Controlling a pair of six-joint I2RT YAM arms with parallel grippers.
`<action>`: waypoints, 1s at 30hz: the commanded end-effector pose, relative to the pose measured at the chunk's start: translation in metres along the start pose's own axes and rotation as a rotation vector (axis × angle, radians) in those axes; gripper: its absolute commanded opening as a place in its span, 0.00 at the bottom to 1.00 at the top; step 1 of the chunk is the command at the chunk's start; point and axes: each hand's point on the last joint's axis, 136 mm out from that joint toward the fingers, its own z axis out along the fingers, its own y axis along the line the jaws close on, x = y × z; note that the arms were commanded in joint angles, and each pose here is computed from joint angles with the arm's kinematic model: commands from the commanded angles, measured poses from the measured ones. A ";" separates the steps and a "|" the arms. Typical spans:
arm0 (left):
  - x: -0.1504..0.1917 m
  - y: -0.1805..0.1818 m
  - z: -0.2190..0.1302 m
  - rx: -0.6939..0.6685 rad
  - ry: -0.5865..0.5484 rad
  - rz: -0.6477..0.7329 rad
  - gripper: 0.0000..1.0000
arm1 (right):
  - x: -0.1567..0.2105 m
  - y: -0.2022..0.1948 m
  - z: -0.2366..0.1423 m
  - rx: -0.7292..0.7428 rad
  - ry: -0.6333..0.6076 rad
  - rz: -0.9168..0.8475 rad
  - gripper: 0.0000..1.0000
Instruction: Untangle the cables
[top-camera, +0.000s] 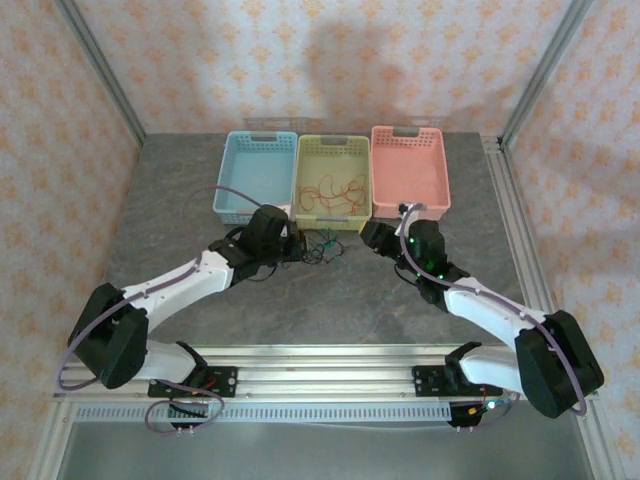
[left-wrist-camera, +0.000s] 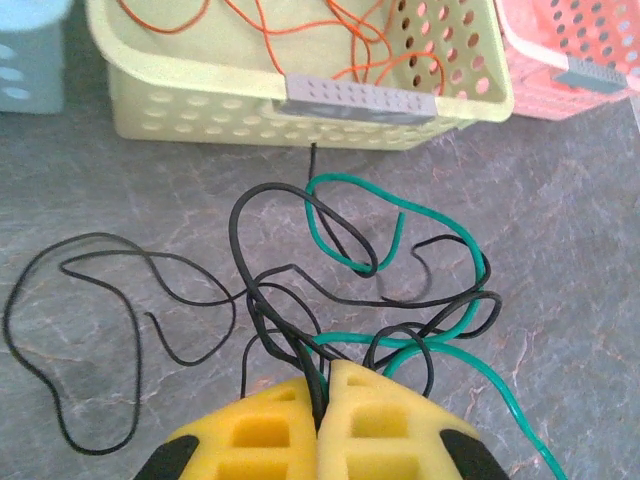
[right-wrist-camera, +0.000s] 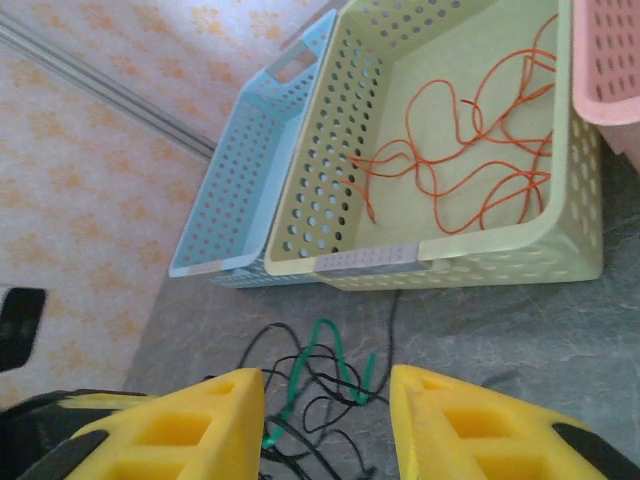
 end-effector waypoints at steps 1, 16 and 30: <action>-0.009 -0.022 0.001 0.073 -0.010 0.051 0.00 | -0.001 0.018 0.006 -0.115 -0.015 0.018 0.39; -0.008 -0.042 -0.011 0.159 -0.019 0.109 0.00 | 0.012 0.027 0.014 -0.193 0.038 0.092 0.48; -0.019 -0.040 -0.035 0.159 -0.119 0.109 0.00 | 0.032 0.042 0.025 -0.241 0.144 0.089 0.52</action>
